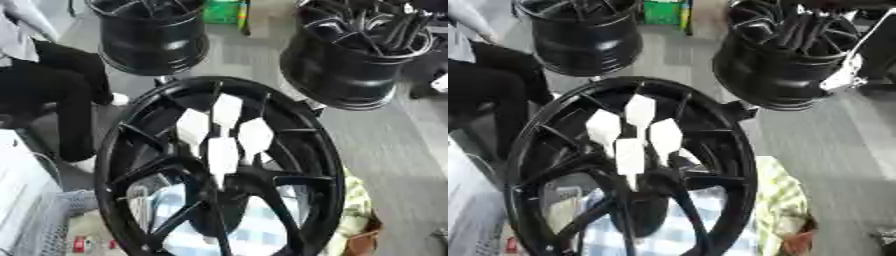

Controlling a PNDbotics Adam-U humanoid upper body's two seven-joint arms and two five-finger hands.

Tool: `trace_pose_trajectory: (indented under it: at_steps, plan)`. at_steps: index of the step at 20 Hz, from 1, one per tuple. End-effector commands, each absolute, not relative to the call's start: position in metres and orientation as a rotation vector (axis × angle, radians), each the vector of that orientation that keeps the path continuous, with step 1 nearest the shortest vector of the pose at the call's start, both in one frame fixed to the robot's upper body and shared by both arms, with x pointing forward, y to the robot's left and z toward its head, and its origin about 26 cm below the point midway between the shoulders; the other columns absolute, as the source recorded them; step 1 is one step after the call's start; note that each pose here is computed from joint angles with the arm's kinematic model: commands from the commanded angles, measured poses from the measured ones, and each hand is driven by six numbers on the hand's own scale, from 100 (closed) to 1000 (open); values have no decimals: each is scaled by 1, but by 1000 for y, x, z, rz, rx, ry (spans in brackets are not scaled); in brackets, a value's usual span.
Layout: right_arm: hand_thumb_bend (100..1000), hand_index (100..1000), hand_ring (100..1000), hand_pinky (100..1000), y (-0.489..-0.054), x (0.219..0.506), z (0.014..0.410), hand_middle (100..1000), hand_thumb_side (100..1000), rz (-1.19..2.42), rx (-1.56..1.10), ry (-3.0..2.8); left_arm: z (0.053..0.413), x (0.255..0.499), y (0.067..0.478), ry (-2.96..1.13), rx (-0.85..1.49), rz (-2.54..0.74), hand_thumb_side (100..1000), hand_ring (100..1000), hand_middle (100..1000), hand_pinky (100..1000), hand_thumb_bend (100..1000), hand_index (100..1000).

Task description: Pull the pin out of the wheel hub.

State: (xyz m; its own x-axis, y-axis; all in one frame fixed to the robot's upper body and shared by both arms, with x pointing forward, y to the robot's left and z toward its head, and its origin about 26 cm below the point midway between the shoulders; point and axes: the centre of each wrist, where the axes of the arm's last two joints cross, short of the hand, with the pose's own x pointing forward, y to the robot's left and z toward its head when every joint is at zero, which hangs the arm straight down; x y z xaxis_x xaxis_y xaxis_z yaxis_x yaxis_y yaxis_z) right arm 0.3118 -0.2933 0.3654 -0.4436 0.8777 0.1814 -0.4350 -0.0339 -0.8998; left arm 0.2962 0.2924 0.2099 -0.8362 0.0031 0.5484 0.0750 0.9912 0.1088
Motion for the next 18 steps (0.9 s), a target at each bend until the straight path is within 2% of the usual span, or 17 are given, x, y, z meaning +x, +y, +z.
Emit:
trace_pose_trajectory:
  at_steps: [1, 12, 18]
  plan:
    - [539, 784, 745, 863, -296, 308, 379, 686, 180, 1661, -579, -1235, 219, 295, 294, -2580, -42, -207, 507, 749, 642, 777, 120, 808]
    - [550, 791, 752, 860, -283, 307, 379, 695, 175, 1695, -583, -1280, 219, 295, 293, -2576, -50, -209, 509, 749, 642, 776, 118, 808]
    - [585, 799, 757, 852, -250, 319, 377, 702, 186, 1733, -588, -1295, 217, 295, 291, -2568, -63, -218, 513, 749, 643, 776, 115, 808]
